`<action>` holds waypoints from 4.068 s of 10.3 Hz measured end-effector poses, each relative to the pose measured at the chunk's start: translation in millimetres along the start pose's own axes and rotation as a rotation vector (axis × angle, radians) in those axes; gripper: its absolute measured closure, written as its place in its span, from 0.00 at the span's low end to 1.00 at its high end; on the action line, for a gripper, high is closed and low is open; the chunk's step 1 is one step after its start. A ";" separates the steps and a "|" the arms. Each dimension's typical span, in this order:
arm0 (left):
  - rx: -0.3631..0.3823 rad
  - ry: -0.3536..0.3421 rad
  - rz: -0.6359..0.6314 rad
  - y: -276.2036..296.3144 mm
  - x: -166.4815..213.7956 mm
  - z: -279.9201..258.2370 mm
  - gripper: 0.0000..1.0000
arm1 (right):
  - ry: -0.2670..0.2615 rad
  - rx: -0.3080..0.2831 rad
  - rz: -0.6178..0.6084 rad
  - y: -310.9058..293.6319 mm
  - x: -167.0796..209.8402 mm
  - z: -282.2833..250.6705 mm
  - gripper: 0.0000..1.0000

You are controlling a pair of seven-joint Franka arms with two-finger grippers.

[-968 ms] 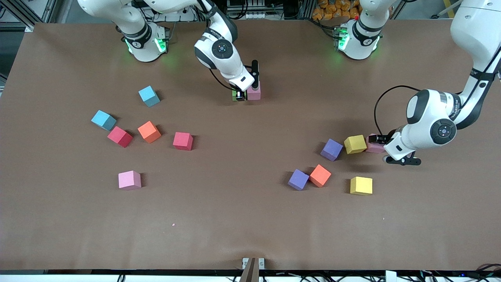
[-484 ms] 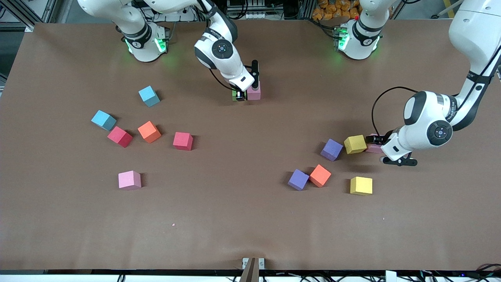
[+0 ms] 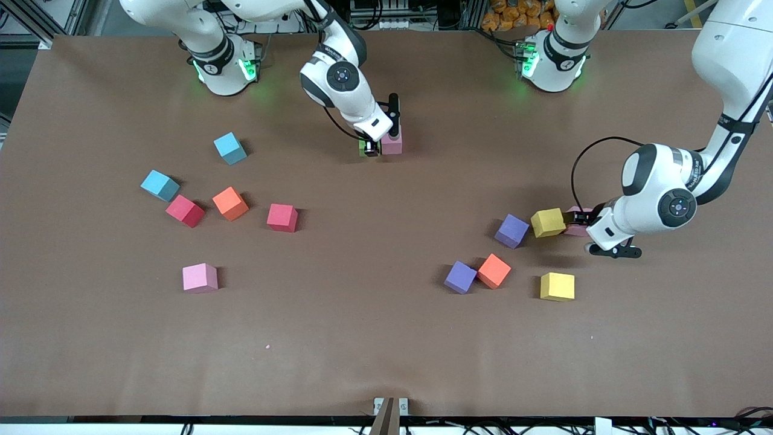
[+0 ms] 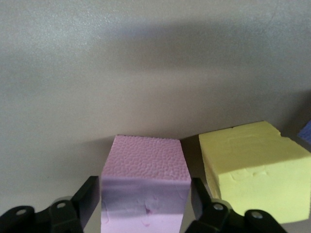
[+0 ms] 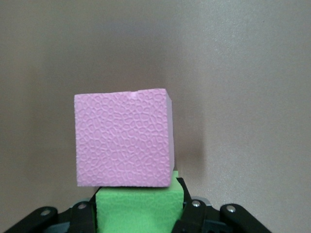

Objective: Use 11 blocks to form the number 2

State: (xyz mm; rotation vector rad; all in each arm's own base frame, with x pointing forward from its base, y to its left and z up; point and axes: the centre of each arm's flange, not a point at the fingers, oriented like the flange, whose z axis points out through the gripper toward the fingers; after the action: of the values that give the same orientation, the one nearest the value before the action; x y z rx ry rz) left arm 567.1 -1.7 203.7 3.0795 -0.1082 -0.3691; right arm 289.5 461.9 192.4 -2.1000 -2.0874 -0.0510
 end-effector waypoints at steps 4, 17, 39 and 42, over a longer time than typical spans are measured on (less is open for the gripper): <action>-0.006 0.003 -0.003 -3.7 3.1 0.9 0.40 | 0.001 0.000 0.000 -0.2 0.2 0.4 0.39; -0.058 0.010 -0.203 -12.7 27.8 -179.6 0.44 | -0.055 0.014 -0.025 -5.9 11.3 -52.7 0.00; 0.004 -0.138 -1.180 379.7 -97.0 -51.2 0.44 | -0.118 -0.194 0.302 309.9 -385.2 -215.8 0.00; -0.006 -0.090 -1.361 390.9 -133.5 -30.3 0.44 | -0.114 -0.212 0.001 325.5 -407.6 -178.0 0.00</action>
State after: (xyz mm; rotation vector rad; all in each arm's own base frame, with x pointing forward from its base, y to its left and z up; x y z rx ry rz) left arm 419.6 -380.6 282.4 2.5697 1.9470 -0.4759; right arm 625.9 32.7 272.5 -2.2735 -2.2350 -0.1627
